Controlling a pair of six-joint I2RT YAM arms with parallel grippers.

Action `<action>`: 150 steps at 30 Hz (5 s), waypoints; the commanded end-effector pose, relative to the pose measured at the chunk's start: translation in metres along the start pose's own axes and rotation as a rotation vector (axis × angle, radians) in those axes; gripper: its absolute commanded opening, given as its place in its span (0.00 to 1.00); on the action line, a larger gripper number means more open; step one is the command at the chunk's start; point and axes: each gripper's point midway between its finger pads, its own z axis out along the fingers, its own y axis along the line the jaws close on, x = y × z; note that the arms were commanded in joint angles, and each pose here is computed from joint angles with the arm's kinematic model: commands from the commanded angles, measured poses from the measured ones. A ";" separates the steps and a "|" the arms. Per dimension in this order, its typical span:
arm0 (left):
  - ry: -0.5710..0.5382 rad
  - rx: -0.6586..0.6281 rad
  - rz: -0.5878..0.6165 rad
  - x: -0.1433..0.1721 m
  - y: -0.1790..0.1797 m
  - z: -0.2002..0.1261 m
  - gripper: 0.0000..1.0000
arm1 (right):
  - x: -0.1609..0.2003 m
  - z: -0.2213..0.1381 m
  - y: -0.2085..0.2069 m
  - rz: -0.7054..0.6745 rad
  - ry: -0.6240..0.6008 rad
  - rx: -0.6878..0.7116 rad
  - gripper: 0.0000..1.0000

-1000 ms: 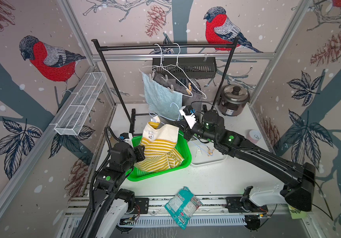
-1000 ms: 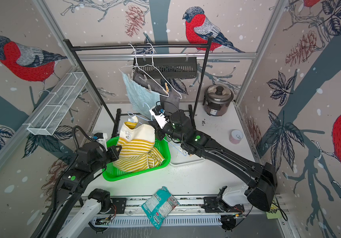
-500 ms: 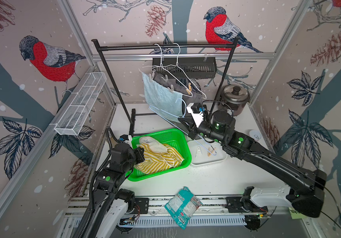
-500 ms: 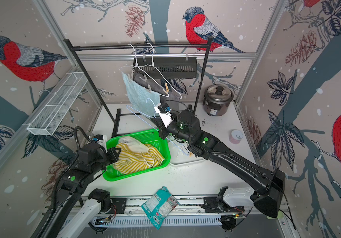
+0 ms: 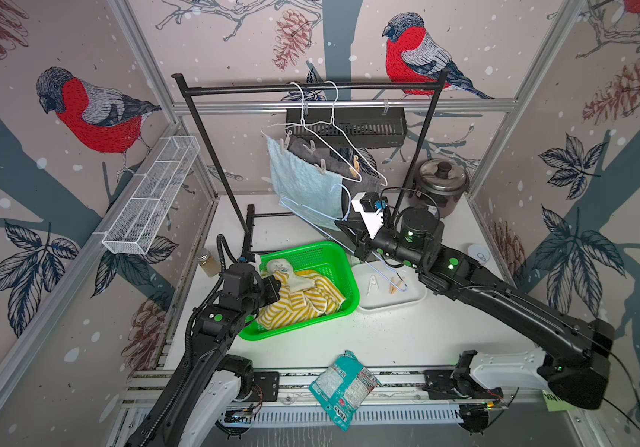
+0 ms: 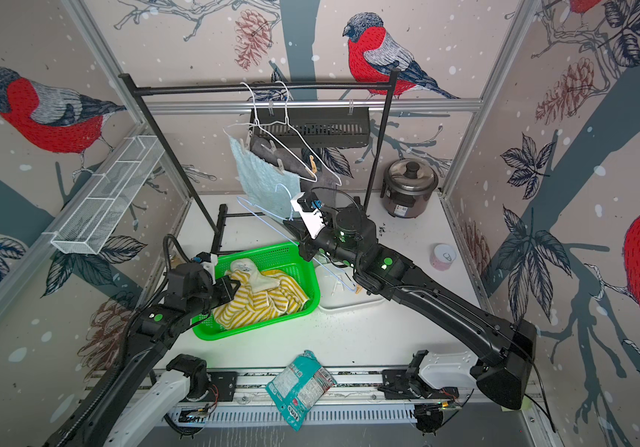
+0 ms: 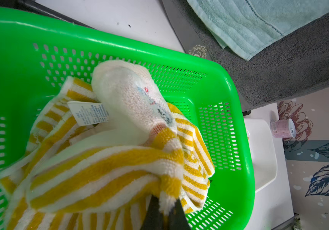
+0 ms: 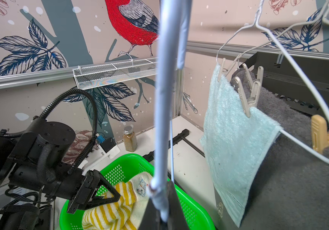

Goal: Remove the clothespins securing towels to the hanger
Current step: Remove the towel from the hanger, then place the hanger on the clothesline.

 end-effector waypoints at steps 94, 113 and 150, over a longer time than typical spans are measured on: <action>-0.477 0.842 0.302 -0.130 -0.208 -0.129 0.78 | -0.106 0.161 -0.035 0.207 -0.226 0.058 0.00; -0.412 0.909 0.272 -0.142 -0.225 -0.104 0.51 | -0.107 0.158 -0.016 0.236 -0.229 0.011 0.00; -0.360 0.878 0.150 -0.147 -0.228 -0.090 0.00 | -0.107 0.150 -0.012 0.184 -0.216 0.064 0.17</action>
